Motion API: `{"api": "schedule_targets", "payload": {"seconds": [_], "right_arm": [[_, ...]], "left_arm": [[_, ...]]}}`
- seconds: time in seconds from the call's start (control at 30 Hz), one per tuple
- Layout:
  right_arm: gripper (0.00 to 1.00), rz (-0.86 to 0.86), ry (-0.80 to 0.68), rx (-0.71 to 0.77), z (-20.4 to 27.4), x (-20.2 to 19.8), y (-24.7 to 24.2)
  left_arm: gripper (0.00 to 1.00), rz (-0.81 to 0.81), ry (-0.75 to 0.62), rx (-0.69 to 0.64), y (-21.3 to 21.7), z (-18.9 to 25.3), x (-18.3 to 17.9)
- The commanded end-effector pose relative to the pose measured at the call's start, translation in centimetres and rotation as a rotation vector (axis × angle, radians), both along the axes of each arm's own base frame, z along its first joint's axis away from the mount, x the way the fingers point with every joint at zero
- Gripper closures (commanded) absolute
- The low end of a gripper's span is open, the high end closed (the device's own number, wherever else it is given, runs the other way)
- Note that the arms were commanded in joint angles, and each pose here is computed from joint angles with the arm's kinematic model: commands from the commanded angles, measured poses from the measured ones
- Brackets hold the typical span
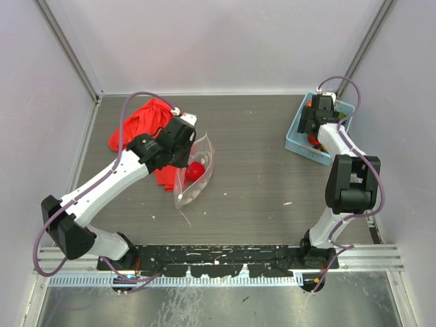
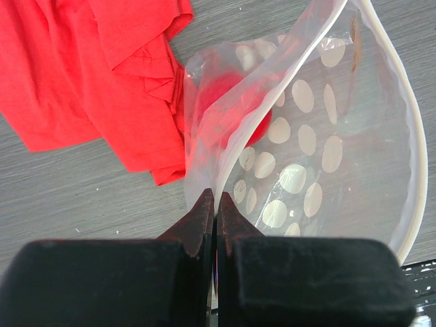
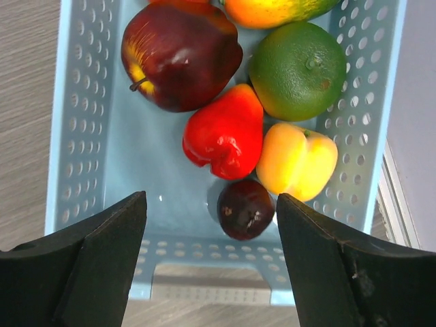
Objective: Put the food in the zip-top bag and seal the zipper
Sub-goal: Pick up the fake fruit from the bin.
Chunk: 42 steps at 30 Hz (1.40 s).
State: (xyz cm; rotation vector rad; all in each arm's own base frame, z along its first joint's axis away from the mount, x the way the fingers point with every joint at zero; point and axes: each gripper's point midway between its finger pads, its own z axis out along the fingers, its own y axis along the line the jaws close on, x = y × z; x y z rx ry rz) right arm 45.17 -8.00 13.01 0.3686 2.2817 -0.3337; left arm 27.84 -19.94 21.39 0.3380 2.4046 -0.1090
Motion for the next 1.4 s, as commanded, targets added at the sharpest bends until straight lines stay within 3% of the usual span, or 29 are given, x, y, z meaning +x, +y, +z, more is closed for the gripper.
{"api": "schedule_targets", "payload": {"seconds": [0.0,0.67,0.83,1.1,1.37], "right_arm": [[0.19,-0.04,-0.103,-0.036,0.9,3.1,-1.6],[0.16,-0.056,-0.026,-0.006,-7.0,5.5,-3.4],[0.23,-0.038,-0.022,-0.002,-7.0,5.4,-3.2],[0.45,0.046,-0.015,0.083,-6.6,4.3,-1.0],[0.49,0.075,-0.009,0.186,-7.0,1.7,1.9]], "left_arm": [[1.0,0.003,-0.038,-0.052,-0.5,1.2,0.5],[1.0,-0.01,-0.027,-0.066,-0.8,1.1,0.3],[1.0,-0.01,-0.025,-0.066,-0.8,1.1,0.4],[1.0,-0.016,-0.019,-0.076,-0.9,1.1,0.3],[1.0,-0.016,-0.017,-0.077,-1.0,1.1,0.3]]}}
